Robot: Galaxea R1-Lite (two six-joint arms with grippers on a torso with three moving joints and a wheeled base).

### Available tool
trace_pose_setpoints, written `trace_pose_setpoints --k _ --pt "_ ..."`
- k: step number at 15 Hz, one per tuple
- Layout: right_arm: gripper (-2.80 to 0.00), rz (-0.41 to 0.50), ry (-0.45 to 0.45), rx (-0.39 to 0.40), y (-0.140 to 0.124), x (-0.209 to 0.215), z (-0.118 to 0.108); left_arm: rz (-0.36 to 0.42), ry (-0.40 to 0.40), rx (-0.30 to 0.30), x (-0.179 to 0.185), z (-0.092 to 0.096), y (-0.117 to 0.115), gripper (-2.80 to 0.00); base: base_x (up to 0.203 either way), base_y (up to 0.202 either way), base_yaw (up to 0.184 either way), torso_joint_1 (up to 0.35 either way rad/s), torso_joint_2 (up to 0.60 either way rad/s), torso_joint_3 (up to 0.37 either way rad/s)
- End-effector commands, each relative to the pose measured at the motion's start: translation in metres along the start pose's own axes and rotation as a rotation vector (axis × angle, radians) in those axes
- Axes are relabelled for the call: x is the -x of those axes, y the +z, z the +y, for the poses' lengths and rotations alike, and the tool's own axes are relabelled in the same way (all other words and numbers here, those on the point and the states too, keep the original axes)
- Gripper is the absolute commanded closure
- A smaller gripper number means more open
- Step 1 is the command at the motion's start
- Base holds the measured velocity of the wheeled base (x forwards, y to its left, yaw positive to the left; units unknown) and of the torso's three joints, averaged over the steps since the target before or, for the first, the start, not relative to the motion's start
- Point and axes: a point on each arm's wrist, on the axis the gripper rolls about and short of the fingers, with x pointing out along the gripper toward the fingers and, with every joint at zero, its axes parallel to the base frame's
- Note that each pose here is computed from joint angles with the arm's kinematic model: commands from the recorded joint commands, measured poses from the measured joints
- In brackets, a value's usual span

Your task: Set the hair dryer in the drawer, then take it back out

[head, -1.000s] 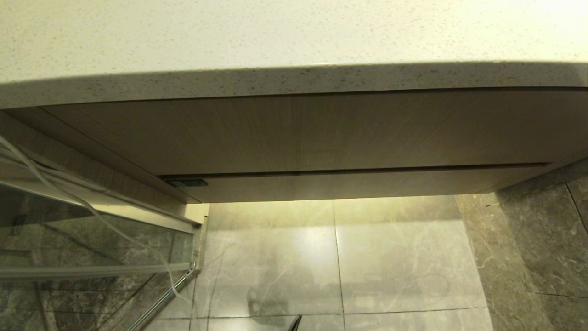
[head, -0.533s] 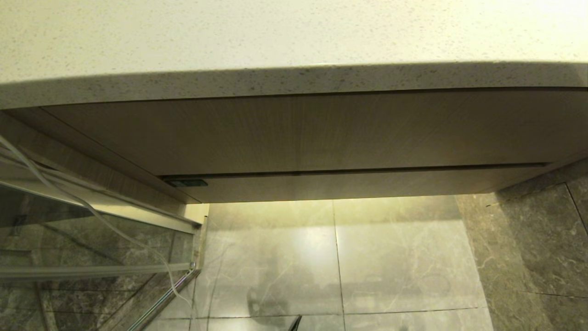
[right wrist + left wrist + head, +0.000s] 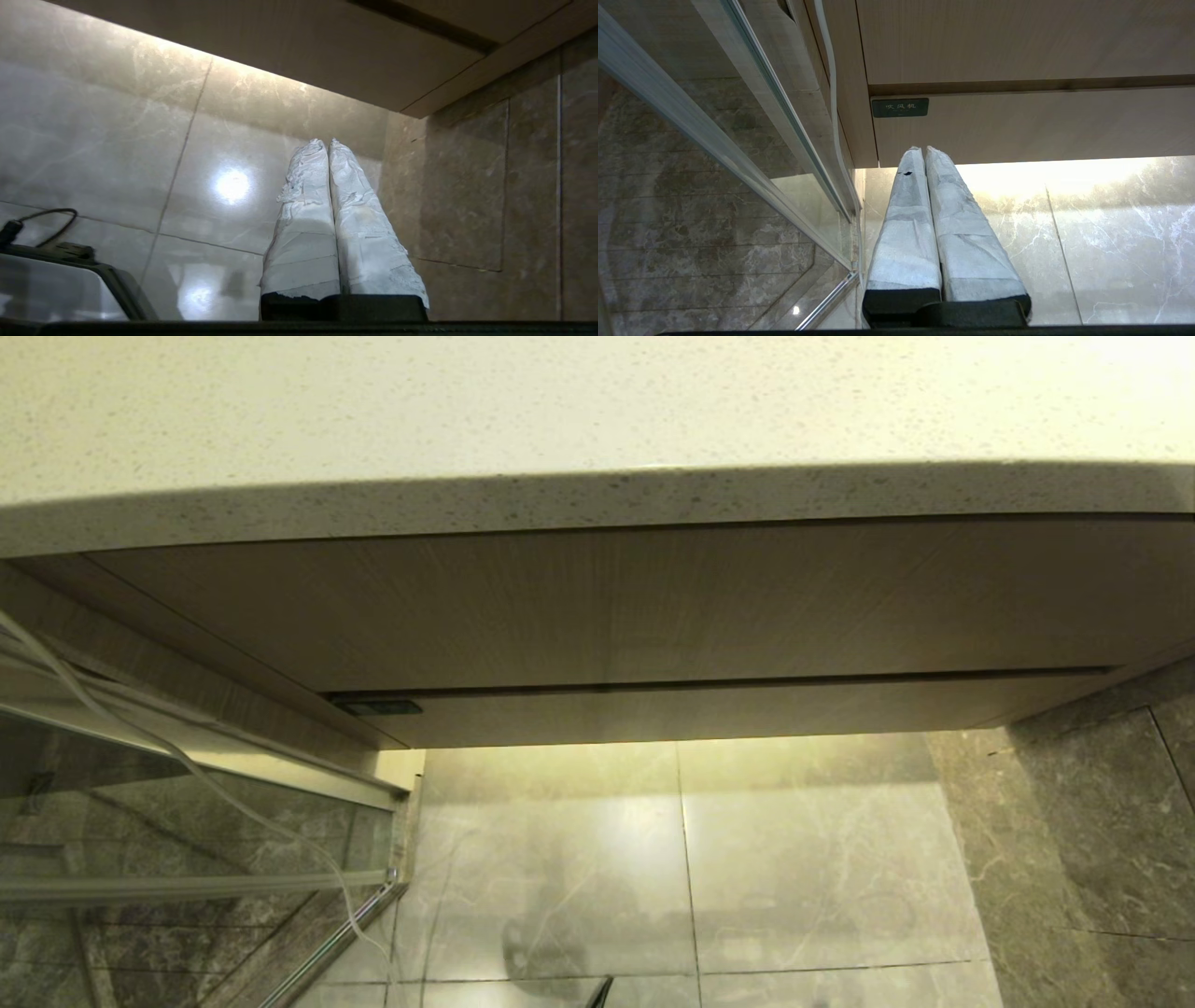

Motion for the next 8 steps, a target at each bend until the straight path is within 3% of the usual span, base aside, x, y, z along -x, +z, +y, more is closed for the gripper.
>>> trace_pose_setpoints --k 1,8 --pt "0.00 0.010 0.003 0.061 -0.0009 -0.0004 0.0004 0.038 0.001 0.000 -0.0011 0.0001 -0.0115 0.00 0.000 0.000 0.000 0.000 0.00 0.000" --pt "0.00 0.011 0.004 0.066 -0.0012 -0.0004 0.0004 0.038 0.001 0.000 -0.0011 0.0001 -0.0115 0.00 0.000 0.000 0.000 0.000 0.00 0.000"
